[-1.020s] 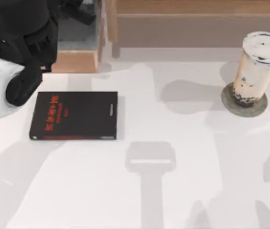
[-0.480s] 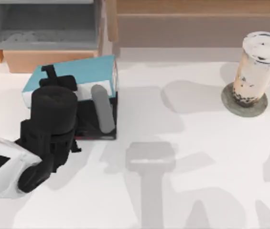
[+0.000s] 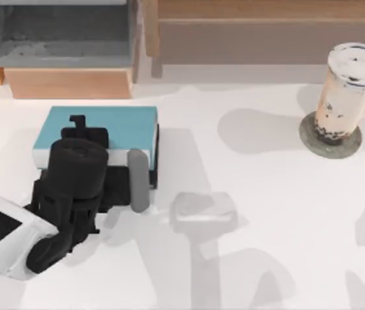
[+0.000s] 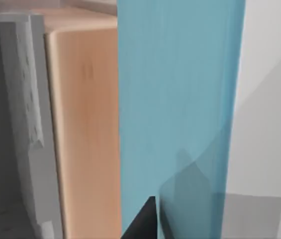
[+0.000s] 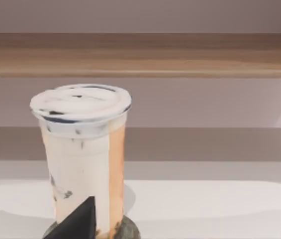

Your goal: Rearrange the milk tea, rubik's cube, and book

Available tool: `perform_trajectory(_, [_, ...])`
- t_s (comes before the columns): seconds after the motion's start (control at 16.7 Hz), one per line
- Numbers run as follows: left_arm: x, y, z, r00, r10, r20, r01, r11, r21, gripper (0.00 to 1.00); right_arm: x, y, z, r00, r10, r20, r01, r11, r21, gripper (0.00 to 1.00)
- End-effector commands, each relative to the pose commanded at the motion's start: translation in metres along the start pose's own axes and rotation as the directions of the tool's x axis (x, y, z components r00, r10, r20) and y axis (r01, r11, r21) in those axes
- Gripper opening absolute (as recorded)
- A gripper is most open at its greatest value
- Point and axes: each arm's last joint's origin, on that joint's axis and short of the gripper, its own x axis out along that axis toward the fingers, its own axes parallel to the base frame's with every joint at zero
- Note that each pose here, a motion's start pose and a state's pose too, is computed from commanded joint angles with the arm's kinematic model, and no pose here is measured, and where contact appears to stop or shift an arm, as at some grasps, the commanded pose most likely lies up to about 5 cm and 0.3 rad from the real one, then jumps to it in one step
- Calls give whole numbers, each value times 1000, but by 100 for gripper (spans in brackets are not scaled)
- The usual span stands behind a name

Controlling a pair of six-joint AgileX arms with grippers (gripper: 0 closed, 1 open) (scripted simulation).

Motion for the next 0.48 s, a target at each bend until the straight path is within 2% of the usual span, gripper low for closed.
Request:
perform_trajectory(0.06, [-1,6,2,1000,22,4,-22,1000,-5,0,0,0,0,1000,0,0,0,1000,0,100])
perform_trajectory(0.48, [5,1,0,1000,0,0,0,1000,0,0,0,0,0,1000,0,0,0,1000,0,100])
